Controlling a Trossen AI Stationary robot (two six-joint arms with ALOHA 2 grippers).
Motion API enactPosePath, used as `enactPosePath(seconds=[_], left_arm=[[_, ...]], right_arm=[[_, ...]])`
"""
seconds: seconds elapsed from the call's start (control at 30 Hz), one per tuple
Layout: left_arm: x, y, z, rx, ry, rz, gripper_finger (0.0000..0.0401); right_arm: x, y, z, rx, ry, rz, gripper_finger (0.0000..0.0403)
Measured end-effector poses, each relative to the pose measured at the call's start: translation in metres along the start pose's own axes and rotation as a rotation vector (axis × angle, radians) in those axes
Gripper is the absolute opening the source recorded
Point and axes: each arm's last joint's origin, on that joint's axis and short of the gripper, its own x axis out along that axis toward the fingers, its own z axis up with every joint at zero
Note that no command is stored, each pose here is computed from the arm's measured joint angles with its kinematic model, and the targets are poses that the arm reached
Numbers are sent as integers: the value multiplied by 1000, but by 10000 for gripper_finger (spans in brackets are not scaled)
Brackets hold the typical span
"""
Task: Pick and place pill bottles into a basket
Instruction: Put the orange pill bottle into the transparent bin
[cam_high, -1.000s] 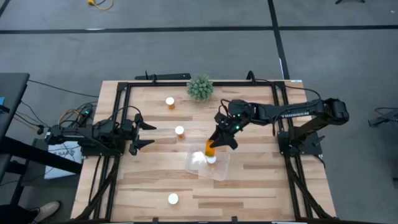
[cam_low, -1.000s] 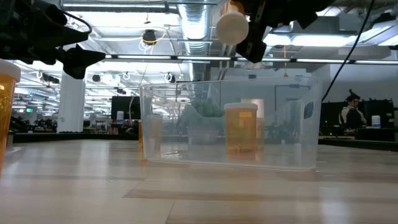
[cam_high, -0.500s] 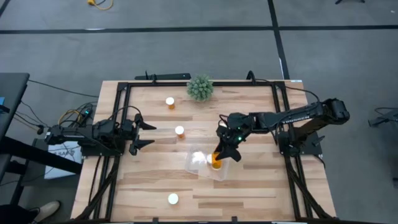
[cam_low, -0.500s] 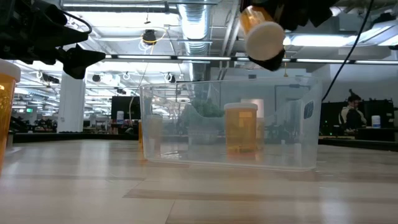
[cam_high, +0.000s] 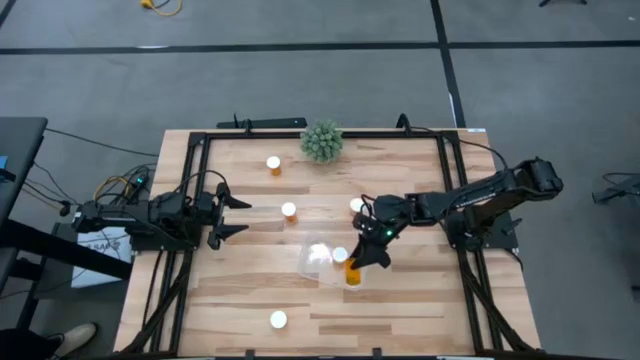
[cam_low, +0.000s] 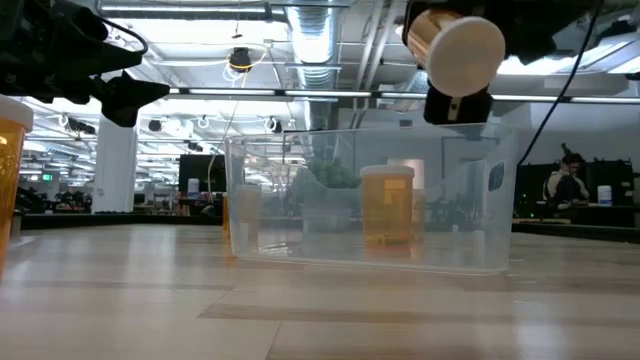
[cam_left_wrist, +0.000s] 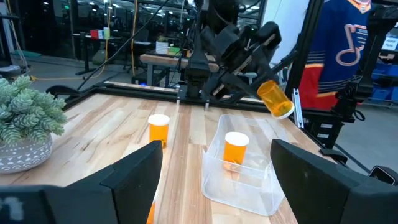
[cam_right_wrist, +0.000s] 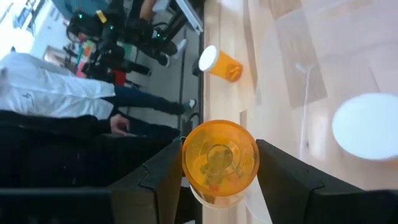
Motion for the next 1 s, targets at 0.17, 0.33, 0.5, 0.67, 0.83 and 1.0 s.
enactPosePath(seconds=[0.17, 0.33, 0.5, 0.67, 0.83, 1.0], left_arm=[[0, 0, 0, 1, 0, 0, 290], [0, 0, 0, 2, 0, 0, 290], [0, 0, 0, 2, 0, 0, 290], [0, 0, 0, 0, 0, 0, 290], [0, 0, 0, 0, 0, 0, 290], [0, 0, 0, 2, 0, 0, 290]], right_arm=[[-1, -11, -9, 77, -69, 14, 176], [-2, -20, -17, 164, -121, 10, 174], [-3, -24, -24, 265, -164, 31, 175], [-1, -21, -26, 321, -174, 44, 177], [2, -19, -30, 335, -157, 35, 174], [4, -24, -39, 341, -104, -47, 178]])
